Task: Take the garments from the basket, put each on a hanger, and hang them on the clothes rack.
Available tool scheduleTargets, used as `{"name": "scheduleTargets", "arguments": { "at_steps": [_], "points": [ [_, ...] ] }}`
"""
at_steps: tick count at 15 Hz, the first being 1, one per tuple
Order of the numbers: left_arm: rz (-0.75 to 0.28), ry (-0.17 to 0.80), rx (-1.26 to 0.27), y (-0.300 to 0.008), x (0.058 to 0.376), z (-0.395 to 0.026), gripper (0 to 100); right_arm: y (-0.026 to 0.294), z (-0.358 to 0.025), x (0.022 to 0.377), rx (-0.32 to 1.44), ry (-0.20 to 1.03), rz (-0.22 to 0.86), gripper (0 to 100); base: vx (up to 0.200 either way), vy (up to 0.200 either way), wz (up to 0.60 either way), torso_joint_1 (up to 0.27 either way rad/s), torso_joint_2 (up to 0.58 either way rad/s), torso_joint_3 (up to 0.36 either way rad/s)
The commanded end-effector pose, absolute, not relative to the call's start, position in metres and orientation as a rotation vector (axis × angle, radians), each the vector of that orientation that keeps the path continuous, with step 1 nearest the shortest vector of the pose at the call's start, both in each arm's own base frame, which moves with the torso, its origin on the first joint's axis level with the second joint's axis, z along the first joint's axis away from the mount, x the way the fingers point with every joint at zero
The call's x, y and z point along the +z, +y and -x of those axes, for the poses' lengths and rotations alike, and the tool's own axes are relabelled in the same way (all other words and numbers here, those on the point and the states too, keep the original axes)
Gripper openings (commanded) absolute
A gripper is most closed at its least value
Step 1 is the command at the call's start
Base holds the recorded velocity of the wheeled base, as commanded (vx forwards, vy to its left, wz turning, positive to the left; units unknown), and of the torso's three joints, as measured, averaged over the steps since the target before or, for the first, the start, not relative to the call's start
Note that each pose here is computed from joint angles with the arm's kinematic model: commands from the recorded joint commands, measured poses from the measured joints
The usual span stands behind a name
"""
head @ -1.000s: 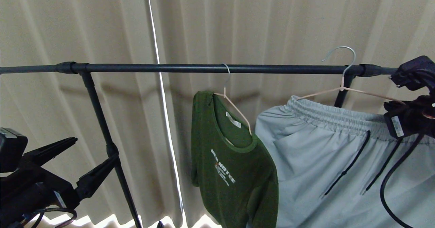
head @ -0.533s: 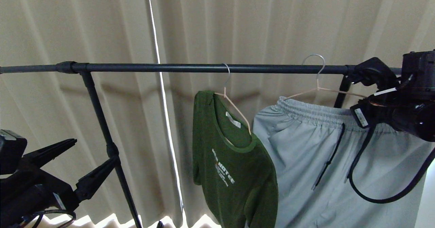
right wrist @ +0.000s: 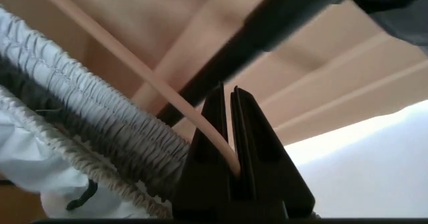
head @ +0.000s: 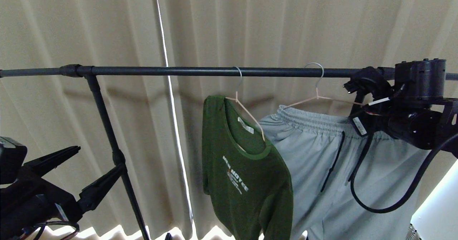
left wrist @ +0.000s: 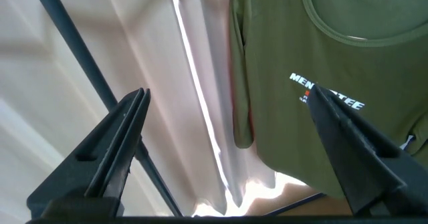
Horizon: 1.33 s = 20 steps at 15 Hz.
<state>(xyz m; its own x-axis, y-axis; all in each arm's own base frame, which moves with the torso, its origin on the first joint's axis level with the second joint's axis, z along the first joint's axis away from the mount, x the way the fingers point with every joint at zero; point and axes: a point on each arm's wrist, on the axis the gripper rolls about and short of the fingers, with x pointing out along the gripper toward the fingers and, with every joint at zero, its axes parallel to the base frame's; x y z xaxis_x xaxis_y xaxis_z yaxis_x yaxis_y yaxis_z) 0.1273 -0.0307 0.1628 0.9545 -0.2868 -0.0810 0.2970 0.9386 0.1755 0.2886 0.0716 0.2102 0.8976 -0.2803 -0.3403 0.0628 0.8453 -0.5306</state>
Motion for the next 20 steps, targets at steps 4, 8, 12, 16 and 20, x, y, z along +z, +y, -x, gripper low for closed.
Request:
{"name": "scheduleTargets", "arguments": {
  "at_steps": [4, 8, 12, 16, 20],
  "points": [
    [-0.188, 0.056, -0.298, -0.031, 0.163, -0.128, 100, 0.082, -0.281, 0.205, -0.144, 0.428, 0.552, 100, 0.0, 0.0, 0.0, 0.0, 0.0, 0.0],
    [-0.188, 0.062, -0.299, -0.031, 0.161, -0.127, 100, 0.084, -0.258, 0.207, -0.116, 0.409, 0.484, 100, 0.0, 0.0, 0.0, 0.0, 0.0, 0.0],
    [-0.188, 0.06, -0.292, -0.03, 0.162, -0.128, 100, 0.082, -0.237, 0.208, -0.033, 0.336, 0.342, 100, 0.0, 0.0, 0.0, 0.0, 0.0, 0.0],
    [-0.188, 0.059, -0.284, -0.029, 0.162, -0.127, 100, 0.07, -0.202, 0.205, 0.085, 0.186, 0.267, 100, 0.0, 0.0, 0.0, 0.0, 0.0, 0.0],
    [-0.18, 0.036, -0.214, -0.019, 0.161, -0.115, 100, 0.053, -0.155, 0.211, 0.128, 0.074, 0.229, 100, 0.0, 0.0, 0.0, 0.0, 0.0, 0.0]
  ]
}}
